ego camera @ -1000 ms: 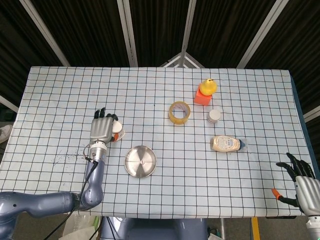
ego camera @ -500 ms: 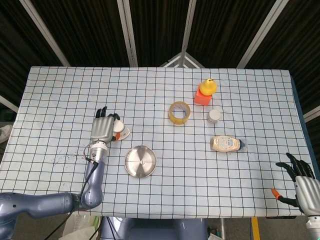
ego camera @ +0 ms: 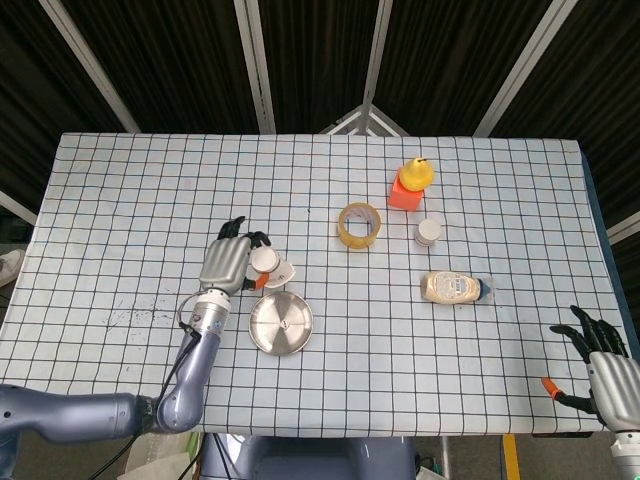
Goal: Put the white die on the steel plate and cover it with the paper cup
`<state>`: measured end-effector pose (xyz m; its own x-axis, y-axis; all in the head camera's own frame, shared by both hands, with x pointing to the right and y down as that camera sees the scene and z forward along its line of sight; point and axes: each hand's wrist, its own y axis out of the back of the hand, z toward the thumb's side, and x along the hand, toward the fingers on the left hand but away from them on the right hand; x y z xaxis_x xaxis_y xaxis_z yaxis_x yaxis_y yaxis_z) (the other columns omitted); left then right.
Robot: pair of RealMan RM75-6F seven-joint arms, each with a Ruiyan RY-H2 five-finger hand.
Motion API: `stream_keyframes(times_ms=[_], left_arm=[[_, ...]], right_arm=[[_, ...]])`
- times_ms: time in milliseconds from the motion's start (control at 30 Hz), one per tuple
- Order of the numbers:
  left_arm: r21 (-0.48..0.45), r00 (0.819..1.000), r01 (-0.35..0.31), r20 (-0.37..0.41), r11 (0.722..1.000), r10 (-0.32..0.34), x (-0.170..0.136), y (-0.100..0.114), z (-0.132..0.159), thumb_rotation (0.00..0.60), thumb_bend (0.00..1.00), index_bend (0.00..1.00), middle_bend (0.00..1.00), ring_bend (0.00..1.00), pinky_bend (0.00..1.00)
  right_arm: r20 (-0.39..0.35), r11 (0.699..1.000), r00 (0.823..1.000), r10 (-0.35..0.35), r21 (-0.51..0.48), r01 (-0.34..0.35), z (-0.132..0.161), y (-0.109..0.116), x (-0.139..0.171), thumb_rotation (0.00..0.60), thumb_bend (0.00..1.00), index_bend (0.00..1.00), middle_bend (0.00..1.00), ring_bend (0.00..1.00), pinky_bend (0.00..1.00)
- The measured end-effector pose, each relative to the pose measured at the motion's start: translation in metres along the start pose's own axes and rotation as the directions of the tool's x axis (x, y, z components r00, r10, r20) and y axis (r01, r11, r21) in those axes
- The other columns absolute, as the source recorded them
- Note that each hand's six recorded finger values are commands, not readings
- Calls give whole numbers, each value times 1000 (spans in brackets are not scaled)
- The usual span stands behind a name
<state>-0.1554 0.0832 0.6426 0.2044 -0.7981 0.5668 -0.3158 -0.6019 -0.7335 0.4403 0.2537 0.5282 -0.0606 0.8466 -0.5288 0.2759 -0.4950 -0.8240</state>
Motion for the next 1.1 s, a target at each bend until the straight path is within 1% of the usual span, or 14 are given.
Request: stream_keyframes(times_ms=[67, 133, 233, 300, 433, 533, 633, 833, 967, 1100], left_arm=[[-24, 999, 27, 37, 999, -26, -9, 3, 14, 600, 528, 449, 389, 23, 0], [-36, 995, 69, 77, 997, -66, -20, 6, 30, 600, 528, 452, 386, 23, 0], [-33, 983, 145, 122, 989, -140, -39, 6, 51, 600, 528, 455, 386, 23, 0], [-5, 972, 189, 142, 982, -187, -50, 4, 62, 600, 528, 455, 385, 23, 0], [96, 965, 214, 133, 972, -226, -59, 3, 68, 600, 528, 455, 382, 23, 0], [178, 966, 215, 103, 960, -235, -63, 0, 68, 600, 528, 455, 380, 23, 0], [224, 971, 206, 75, 952, -228, -64, -4, 66, 600, 527, 456, 378, 23, 0], [231, 979, 189, 29, 954, -201, -58, -13, 54, 600, 527, 461, 375, 23, 0], [234, 983, 168, 34, 958, -181, -54, -16, 48, 600, 527, 463, 374, 23, 0], [256, 983, 168, 34, 952, -183, -49, -28, 37, 600, 527, 462, 373, 23, 0]], right_arm=[[-2, 1000, 1000, -3, -2, 3, 1, 1, 0, 600, 235, 265, 51, 85, 0], [-4, 1000, 1000, -8, -2, 8, 1, 2, 1, 600, 235, 265, 51, 86, 0], [-7, 1000, 1000, -12, -5, 12, 2, 4, 1, 600, 234, 265, 51, 86, 0], [-9, 1000, 1000, -16, -6, 16, 2, 5, 2, 600, 234, 265, 51, 86, 0], [-12, 1000, 1000, -23, -12, 23, 3, 7, 3, 600, 235, 266, 50, 86, 0], [-11, 1000, 1000, -25, -15, 24, 3, 9, 4, 600, 234, 265, 51, 86, 0], [-9, 1000, 1000, -24, -18, 24, 2, 9, 5, 600, 235, 265, 51, 86, 0], [-7, 999, 1000, -25, -21, 25, 0, 9, 5, 600, 234, 265, 51, 86, 0], [-5, 1000, 1000, -21, -21, 21, 0, 8, 5, 600, 235, 265, 51, 86, 0], [-5, 1000, 1000, -20, -20, 20, 0, 8, 5, 600, 234, 265, 51, 86, 0]])
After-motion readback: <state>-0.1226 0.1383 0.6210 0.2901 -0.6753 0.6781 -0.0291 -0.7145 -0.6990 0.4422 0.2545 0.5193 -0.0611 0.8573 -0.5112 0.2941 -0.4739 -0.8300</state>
